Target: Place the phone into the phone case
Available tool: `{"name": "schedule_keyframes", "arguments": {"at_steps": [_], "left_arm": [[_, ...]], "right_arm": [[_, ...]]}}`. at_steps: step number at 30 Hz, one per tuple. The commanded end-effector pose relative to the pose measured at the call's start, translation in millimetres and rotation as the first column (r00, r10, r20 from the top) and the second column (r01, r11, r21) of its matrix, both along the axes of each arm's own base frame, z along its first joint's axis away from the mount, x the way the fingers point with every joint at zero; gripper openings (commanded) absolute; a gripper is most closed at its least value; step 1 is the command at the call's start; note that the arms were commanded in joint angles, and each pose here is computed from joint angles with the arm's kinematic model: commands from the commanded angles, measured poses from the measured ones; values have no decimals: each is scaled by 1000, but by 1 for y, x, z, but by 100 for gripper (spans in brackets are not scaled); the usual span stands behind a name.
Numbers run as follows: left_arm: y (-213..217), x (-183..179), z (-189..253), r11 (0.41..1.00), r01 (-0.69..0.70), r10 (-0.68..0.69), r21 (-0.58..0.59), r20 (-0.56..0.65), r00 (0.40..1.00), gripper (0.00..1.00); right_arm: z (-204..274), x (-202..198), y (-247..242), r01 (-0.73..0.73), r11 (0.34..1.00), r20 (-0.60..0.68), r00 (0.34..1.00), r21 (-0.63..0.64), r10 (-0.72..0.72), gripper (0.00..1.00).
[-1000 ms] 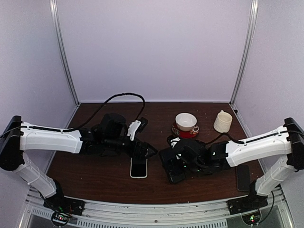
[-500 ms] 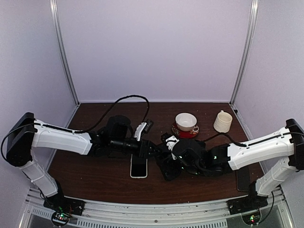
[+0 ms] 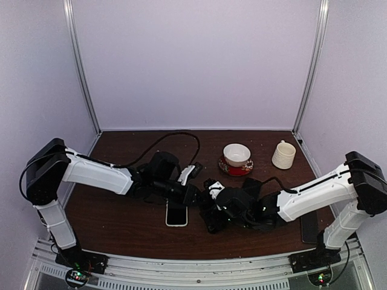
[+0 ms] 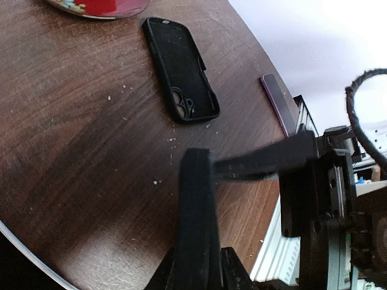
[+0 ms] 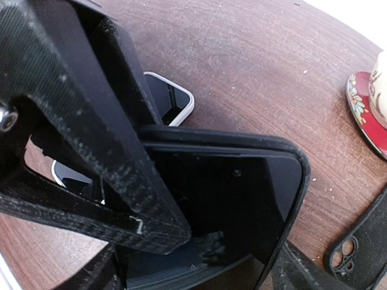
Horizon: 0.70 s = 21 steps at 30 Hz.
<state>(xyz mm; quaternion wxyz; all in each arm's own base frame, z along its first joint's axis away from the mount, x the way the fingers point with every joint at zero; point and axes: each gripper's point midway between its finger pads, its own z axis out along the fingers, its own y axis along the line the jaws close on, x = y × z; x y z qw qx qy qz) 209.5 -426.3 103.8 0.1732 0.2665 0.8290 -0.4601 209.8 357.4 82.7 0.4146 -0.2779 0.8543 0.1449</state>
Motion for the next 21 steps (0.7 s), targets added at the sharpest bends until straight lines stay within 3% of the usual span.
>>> {"name": "schedule_keyframes", "arguments": {"at_steps": [1, 10, 15, 18, 21], "left_arm": [[8, -7, -28, 989, 78, -83, 127, 36, 996, 0], [17, -5, -33, 949, 203, -257, 240, 224, 940, 0], [17, -6, -25, 933, 258, -330, 252, 310, 892, 0], [14, -9, -18, 924, 302, -370, 236, 346, 862, 0], [9, -14, -12, 913, 339, -403, 226, 377, 834, 0]], "right_arm": [[11, -2, 16, -76, 990, -7, 997, 116, 78, 99], [10, -34, -7, -327, 913, -156, 916, 245, 370, 99], [32, -32, -25, -416, 874, -65, 894, 249, 444, 97], [32, -28, -34, -430, 871, -25, 894, 239, 448, 85], [32, -24, -38, -432, 857, -8, 892, 279, 452, 64]]}}
